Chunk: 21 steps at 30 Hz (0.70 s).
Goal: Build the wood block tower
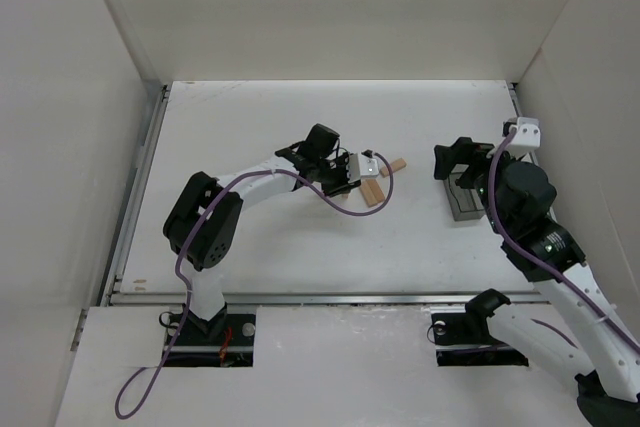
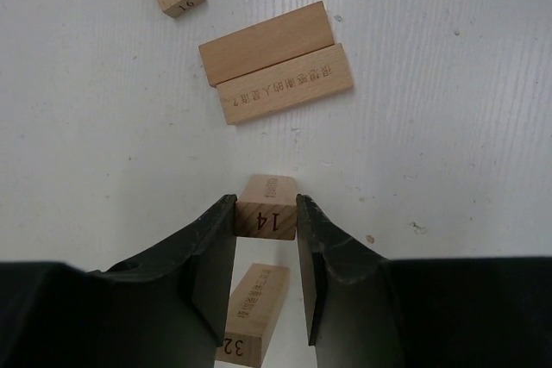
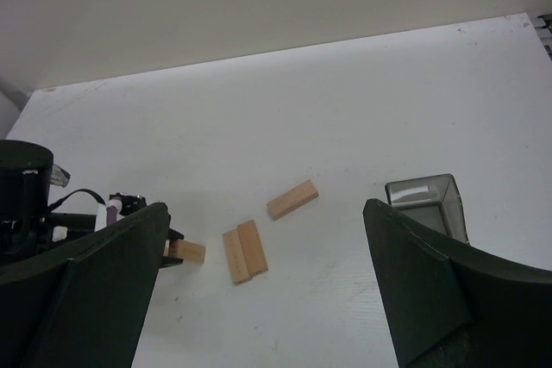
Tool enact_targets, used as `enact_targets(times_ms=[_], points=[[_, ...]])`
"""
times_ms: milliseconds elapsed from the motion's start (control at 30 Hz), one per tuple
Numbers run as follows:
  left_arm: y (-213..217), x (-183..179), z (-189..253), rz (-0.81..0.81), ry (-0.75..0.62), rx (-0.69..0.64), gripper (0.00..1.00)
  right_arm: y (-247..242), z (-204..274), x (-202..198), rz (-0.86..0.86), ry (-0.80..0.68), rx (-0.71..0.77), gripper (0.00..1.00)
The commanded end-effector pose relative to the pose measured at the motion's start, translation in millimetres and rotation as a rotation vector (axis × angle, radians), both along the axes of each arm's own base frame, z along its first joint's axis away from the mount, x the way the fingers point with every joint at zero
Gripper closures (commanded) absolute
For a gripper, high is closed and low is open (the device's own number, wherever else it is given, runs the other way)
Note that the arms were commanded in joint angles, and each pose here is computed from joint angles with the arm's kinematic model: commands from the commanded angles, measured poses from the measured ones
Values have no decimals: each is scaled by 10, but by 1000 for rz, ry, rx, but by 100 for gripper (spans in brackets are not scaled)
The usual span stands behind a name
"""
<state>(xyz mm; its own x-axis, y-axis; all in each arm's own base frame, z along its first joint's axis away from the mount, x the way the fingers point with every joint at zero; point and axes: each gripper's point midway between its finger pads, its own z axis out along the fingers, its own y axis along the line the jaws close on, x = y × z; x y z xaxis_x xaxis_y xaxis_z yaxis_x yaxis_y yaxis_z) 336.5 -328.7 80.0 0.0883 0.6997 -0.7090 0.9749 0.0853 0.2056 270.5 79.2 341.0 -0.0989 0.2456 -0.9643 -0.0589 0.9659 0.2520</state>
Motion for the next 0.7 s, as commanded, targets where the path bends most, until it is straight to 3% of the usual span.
enact_targets(times_ms=[0,300,667], points=[[26,-95,-37,-26,25,1,71,-1,15,6,-3,-6,15,0],[3,-66,60,-27,10,-10,56,25,-9,22,6,3,11,0],[-40,-11,332,-27,-36,-45,54,73,-21,103,5,29,7,0]])
